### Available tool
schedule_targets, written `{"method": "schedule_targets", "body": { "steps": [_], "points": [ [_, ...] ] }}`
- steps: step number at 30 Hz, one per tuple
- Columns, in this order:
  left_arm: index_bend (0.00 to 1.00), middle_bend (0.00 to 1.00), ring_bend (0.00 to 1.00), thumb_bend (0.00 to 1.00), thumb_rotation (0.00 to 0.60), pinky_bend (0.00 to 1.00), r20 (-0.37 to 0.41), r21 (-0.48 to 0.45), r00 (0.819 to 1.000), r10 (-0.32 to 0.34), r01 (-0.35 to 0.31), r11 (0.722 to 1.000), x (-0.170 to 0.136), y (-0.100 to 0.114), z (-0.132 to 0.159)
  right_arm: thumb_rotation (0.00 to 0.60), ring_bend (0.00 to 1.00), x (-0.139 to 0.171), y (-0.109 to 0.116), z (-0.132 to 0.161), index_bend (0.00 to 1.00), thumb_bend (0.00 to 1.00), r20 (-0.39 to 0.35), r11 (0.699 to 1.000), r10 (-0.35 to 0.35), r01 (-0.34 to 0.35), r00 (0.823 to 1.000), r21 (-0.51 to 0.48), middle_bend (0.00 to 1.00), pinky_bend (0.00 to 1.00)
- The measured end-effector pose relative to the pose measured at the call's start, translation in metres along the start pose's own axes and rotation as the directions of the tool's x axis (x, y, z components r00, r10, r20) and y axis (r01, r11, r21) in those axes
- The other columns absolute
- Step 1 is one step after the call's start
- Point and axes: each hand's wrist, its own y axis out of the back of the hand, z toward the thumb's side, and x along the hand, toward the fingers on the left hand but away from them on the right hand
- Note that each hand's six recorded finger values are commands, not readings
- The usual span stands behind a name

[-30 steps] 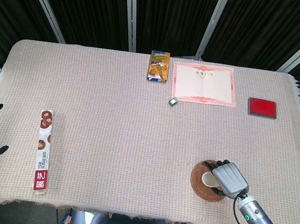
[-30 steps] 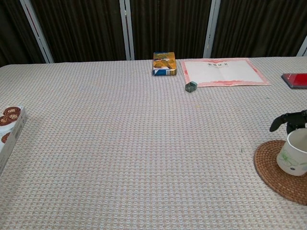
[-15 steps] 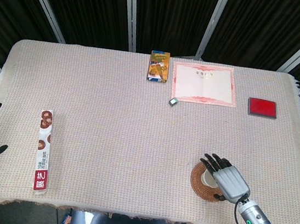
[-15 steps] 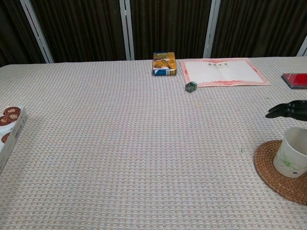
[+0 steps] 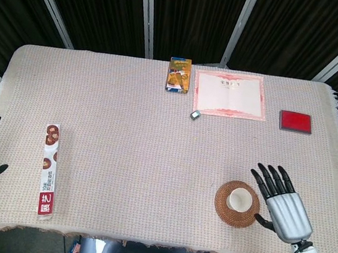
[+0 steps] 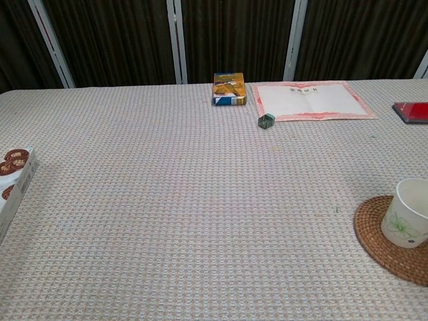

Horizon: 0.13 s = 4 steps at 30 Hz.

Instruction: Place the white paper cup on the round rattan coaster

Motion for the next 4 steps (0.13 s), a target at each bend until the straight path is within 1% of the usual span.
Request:
{"method": "schedule_targets", "body": {
  "steps": [3, 4],
  "points": [
    [0.00, 0.00, 0.00, 0.00, 0.600, 0.00, 0.004, -0.003, 1.000, 0.004, -0.004, 1.000, -0.0021, 0.0015, -0.0012, 0.600, 0.00, 0.0037, 0.0007, -0.0042, 0.00, 0.00, 0.042, 0.998, -0.059, 0.059, 0.997, -0.009, 0.00, 0.00],
    [0.00, 0.00, 0.00, 0.00, 0.600, 0.00, 0.004, -0.006, 1.000, 0.007, -0.007, 1.000, -0.0028, 0.0024, -0.0017, 0.600, 0.00, 0.0041, -0.0006, -0.0061, 0.00, 0.00, 0.049, 0.998, -0.067, 0.068, 0.997, -0.001, 0.00, 0.00]
  ]
}}
